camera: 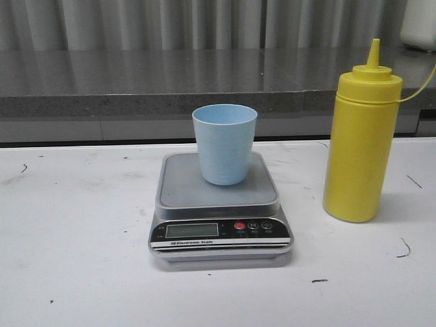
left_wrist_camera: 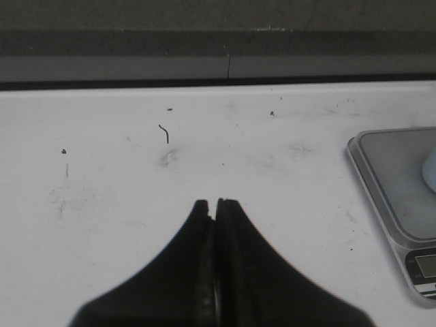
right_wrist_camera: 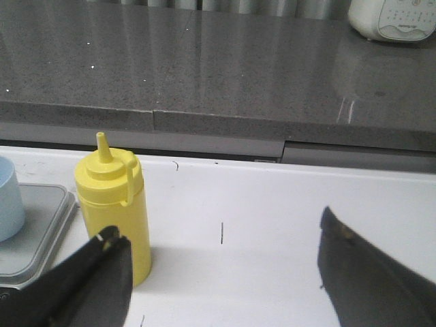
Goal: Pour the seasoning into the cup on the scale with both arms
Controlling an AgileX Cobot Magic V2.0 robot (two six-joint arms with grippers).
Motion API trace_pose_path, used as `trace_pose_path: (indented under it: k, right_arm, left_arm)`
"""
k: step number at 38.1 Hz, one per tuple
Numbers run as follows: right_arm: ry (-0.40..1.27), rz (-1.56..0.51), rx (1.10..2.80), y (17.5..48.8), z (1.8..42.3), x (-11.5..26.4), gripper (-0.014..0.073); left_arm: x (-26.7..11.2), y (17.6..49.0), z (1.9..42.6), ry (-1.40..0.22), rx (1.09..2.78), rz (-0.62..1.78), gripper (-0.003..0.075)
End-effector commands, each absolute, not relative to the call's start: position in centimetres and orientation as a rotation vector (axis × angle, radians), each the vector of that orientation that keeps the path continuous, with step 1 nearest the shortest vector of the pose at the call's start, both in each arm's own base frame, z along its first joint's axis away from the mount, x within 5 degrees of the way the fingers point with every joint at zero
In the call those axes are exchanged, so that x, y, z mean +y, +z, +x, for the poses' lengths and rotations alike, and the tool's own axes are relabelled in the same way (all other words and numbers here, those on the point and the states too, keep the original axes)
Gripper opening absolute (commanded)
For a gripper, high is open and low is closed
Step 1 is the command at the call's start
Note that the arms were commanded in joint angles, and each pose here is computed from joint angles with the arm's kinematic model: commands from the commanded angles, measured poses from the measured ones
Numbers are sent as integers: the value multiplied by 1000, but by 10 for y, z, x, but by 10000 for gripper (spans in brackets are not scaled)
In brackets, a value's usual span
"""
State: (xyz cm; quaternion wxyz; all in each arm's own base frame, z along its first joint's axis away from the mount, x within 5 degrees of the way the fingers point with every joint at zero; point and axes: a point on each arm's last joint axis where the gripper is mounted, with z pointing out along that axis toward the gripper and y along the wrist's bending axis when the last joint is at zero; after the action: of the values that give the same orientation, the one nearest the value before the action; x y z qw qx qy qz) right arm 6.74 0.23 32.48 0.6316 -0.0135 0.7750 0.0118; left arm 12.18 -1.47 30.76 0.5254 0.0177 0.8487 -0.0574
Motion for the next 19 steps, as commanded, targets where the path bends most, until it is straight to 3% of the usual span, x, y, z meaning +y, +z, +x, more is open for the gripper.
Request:
trace_pose_path:
  k: [1, 19]
  right_arm:
    - [26, -25, 1685, 341, 69, 2, 582]
    - [25, -25, 1706, 339, 69, 2, 582]
  left_arm:
    - [-13, 319, 103, -164, 1856, 22, -20]
    - [-6, 307, 31, -179, 1540, 23, -20]
